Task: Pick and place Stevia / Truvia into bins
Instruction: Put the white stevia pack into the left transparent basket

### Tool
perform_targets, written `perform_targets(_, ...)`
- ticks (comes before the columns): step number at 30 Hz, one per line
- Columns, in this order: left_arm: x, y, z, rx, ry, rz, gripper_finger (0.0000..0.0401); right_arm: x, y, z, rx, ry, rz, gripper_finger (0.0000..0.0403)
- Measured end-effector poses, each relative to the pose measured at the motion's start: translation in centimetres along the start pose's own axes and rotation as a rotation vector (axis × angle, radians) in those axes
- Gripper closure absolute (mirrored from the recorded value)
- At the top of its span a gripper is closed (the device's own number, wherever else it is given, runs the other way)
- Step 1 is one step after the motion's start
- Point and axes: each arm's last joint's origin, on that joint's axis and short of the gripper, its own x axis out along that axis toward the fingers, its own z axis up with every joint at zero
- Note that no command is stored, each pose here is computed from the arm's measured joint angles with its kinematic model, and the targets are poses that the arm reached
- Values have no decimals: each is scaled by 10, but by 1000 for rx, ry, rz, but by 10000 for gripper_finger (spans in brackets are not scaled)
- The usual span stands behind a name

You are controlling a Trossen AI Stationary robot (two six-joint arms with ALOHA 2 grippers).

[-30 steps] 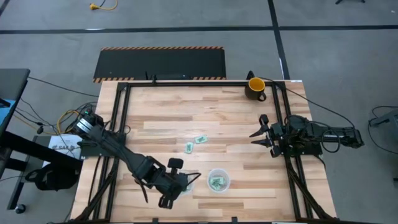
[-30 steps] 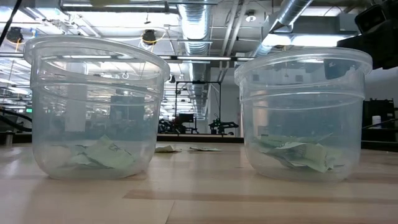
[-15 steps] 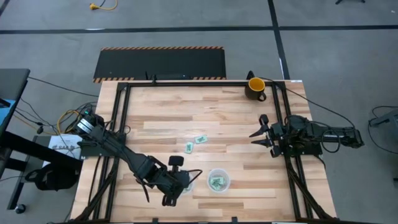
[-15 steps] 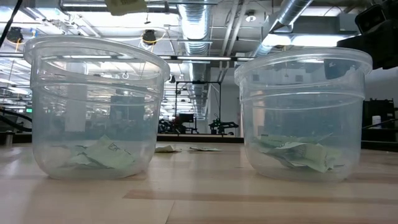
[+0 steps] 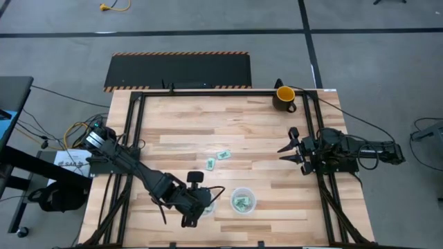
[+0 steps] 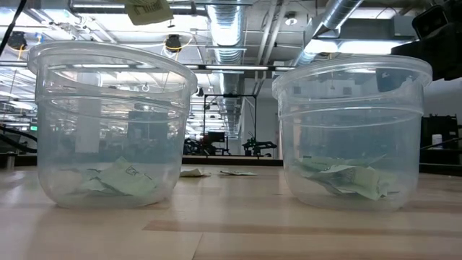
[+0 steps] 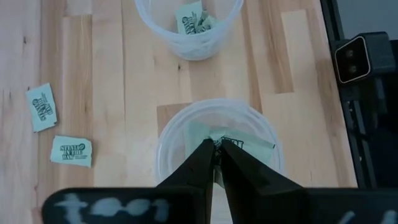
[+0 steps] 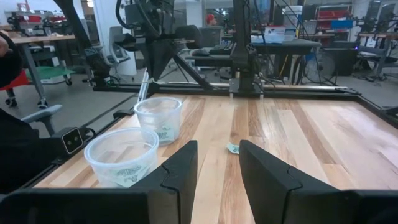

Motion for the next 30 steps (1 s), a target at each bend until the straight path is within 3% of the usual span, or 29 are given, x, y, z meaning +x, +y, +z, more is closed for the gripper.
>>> perform_targets(9,0,0,0,-11,0,2,377,0,0,0,0,0,0,290)
perform_targets(22,0,0,0,-16,1,8,312,0,0,0,0,0,0,290)
perform_targets(30,1,8,0,-14,-10,108,307,0,0,0,0,0,0,290)
